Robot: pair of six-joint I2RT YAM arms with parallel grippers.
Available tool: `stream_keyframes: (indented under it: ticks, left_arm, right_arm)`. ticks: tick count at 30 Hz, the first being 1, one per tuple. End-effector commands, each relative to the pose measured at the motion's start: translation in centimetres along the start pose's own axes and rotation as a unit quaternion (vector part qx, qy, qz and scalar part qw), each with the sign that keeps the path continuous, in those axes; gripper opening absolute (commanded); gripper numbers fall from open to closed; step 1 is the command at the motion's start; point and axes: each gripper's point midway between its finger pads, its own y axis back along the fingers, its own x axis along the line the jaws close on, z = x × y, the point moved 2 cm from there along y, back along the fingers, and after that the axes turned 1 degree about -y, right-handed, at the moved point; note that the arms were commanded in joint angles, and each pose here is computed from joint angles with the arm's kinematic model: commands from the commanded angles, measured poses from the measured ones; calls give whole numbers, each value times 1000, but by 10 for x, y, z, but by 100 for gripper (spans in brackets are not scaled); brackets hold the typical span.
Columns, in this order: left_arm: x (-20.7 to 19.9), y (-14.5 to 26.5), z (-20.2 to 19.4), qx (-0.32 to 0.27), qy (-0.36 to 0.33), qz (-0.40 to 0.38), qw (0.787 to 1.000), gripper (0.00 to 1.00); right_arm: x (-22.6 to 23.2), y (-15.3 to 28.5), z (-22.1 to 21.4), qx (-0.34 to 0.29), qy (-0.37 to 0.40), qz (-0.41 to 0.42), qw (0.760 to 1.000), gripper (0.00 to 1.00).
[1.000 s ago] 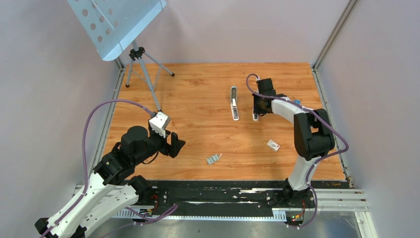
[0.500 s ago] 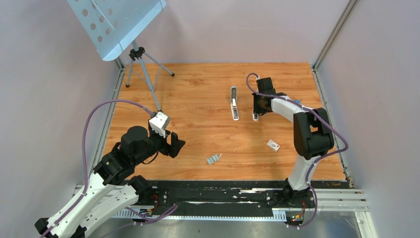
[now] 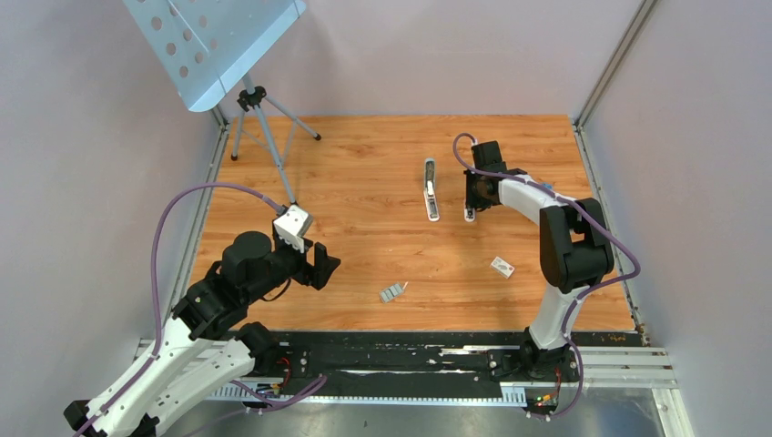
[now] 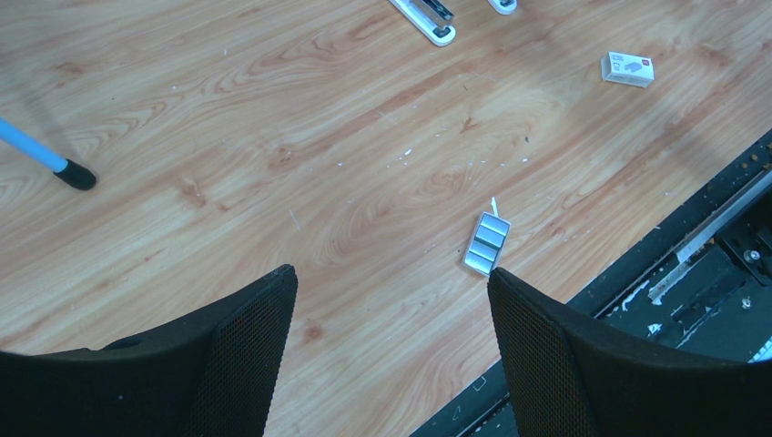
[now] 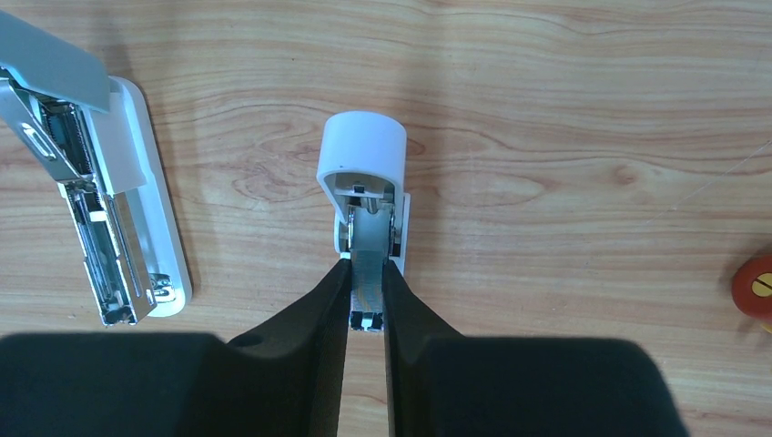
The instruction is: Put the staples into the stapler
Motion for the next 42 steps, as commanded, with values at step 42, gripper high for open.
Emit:
stream_keyframes:
  ticks: [42]
  left_arm:
    - [3, 3, -1, -6, -7, 6, 1000, 80]
  right_arm:
    - [-4, 19, 4, 0, -24, 0, 1000, 19]
